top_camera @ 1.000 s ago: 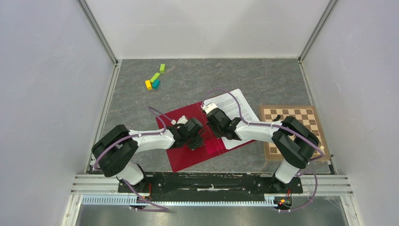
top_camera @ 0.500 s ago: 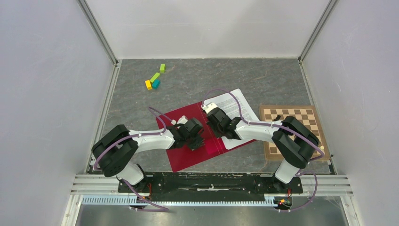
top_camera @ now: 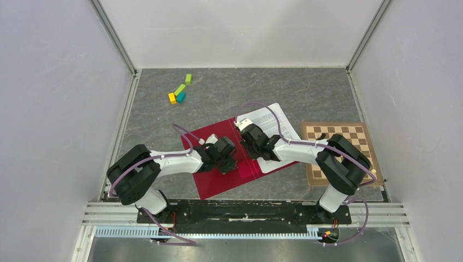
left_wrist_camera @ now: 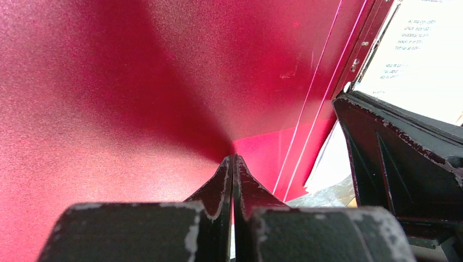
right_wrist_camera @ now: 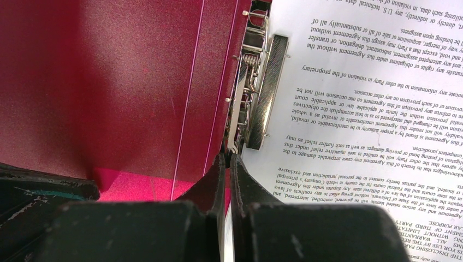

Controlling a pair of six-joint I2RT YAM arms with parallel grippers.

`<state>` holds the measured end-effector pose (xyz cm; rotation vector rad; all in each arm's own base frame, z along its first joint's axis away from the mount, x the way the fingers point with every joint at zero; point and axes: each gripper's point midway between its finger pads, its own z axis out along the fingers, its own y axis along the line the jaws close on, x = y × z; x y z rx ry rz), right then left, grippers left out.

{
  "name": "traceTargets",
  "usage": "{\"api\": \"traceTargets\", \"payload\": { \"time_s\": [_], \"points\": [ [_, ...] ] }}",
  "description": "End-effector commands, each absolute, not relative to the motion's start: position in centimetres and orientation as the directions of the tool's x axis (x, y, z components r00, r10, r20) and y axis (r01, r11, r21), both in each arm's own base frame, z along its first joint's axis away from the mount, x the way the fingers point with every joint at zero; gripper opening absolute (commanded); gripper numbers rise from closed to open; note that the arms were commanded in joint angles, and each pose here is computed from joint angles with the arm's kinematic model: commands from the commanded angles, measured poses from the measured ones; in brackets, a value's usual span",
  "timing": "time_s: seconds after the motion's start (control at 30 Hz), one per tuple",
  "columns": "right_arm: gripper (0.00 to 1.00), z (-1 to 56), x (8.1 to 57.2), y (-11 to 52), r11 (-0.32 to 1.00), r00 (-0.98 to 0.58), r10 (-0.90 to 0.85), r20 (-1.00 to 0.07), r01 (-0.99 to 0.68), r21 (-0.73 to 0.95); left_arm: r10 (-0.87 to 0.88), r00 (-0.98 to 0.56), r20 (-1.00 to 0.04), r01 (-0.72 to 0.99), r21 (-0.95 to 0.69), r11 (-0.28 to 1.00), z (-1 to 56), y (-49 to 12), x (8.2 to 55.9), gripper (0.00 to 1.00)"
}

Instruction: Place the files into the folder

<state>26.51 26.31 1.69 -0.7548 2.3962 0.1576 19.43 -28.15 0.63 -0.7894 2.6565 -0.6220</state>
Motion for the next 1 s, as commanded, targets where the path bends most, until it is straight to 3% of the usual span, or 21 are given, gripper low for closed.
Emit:
{"api": "traceTargets", "payload": {
  "time_s": [0.0, 0.97],
  "points": [
    [0.00, -1.6, 21.1, 26.6, 0.787, -0.733, -0.528, -0.428, -0.612, 0.077, -0.521, -0.837, -0.168, -0.504, -0.134, 0.853, -5.8, -20.8, 14.2, 0.02],
    [0.00, 0.6, 23.0, 25.9, 0.809, -0.714, -0.519, -0.470, -0.587, -0.001, -0.518, -0.839, -0.168, -0.505, -0.116, 0.855, -5.9, -20.4, 13.9, 0.02]
  ]
}}
